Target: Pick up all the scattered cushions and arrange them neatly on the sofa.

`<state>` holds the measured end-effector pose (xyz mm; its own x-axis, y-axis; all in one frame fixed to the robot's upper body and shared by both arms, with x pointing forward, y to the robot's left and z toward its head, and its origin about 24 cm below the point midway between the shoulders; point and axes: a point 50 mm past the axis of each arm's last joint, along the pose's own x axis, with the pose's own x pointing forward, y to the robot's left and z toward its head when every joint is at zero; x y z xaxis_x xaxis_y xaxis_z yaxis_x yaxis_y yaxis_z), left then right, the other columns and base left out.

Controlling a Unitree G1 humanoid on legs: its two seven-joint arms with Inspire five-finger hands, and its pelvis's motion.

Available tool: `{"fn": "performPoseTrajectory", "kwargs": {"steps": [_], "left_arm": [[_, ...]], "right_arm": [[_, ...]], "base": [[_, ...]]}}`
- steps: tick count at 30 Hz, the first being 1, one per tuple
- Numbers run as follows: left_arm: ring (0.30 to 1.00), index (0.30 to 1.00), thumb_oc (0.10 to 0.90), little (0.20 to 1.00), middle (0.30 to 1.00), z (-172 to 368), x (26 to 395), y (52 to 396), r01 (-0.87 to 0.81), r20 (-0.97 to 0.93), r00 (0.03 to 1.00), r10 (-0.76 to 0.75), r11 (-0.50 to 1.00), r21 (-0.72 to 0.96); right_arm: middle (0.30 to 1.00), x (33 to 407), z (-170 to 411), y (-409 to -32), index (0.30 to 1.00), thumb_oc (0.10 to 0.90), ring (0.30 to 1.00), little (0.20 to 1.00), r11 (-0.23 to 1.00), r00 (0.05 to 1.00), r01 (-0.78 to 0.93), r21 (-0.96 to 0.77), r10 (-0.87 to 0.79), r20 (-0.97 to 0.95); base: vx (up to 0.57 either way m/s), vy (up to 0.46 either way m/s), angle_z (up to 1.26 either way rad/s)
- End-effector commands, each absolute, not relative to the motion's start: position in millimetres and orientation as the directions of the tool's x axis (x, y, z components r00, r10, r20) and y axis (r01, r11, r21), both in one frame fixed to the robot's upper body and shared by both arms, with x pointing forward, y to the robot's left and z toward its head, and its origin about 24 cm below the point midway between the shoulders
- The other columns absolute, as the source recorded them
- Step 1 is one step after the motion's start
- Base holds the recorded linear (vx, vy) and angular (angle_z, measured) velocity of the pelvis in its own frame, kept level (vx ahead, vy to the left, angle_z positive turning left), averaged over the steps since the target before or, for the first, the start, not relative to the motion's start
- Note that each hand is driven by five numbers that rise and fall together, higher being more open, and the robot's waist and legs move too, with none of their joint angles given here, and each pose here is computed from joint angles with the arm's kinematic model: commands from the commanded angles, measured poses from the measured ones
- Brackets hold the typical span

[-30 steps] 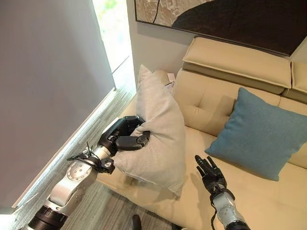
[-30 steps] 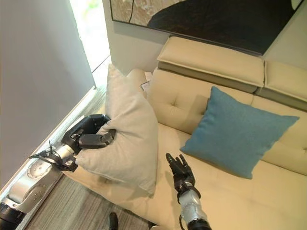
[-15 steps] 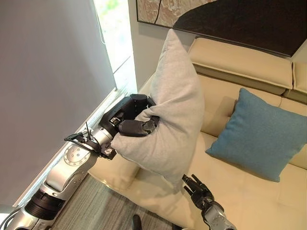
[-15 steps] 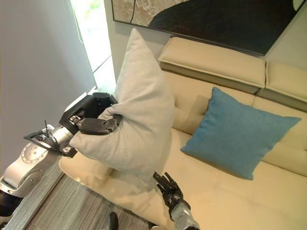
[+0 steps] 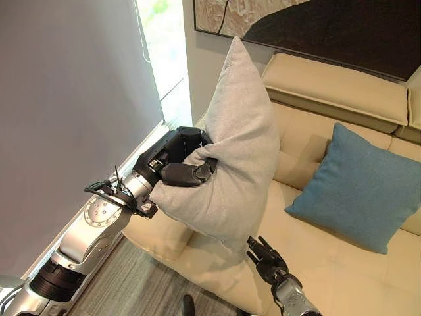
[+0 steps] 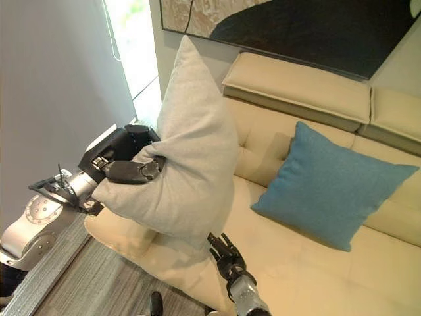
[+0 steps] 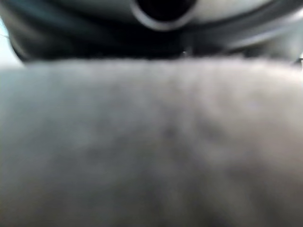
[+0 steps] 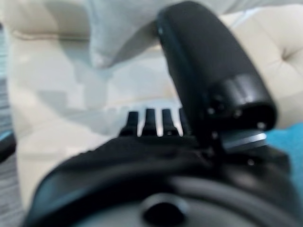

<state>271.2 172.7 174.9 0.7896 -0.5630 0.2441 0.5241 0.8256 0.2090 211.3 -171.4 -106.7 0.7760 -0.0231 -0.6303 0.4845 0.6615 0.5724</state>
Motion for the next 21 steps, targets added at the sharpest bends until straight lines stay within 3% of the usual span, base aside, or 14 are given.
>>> {"fn": "performPoseTrajectory", "kwargs": {"steps": [1, 3, 13, 21], "left_arm": [[0.3, 0.3, 0.4, 0.3, 0.3, 302.2, 230.0, 155.7, 0.54, 0.816, 0.279, -0.506, 0.786, 0.302], [0.3, 0.3, 0.4, 0.3, 0.3, 305.1, 228.0, 157.5, 0.535, 0.819, 0.268, -0.508, 0.785, 0.312], [0.3, 0.3, 0.4, 0.3, 0.3, 304.8, 224.8, 154.5, 0.543, 0.82, 0.252, -0.515, 0.776, 0.32], [0.3, 0.3, 0.4, 0.3, 0.3, 298.3, 226.1, 153.7, 0.576, 0.828, 0.262, -0.495, 0.769, 0.278]], "right_arm": [[0.9, 262.5, -56.2, -183.7, 0.9, 0.8, 0.9, 0.9, 0.616, 0.923, 0.347, 0.707, -0.093, -0.372], [0.9, 267.1, -48.9, -193.8, 0.9, 0.8, 0.9, 0.9, 0.577, 0.927, 0.366, 0.73, -0.155, -0.342], [0.9, 271.2, -48.8, -180.3, 0.9, 0.8, 0.9, 0.9, 0.47, 0.932, 0.359, 0.806, -0.139, -0.334], [0.9, 284.4, -22.1, -144.2, 0.9, 0.8, 0.9, 0.9, 0.446, 0.985, 0.145, 0.883, 0.015, -0.169]], "base": [[0.01, -0.009, 0.05], [0.01, -0.007, 0.02], [0.0, 0.0, 0.0], [0.0, 0.0, 0.0]]}}
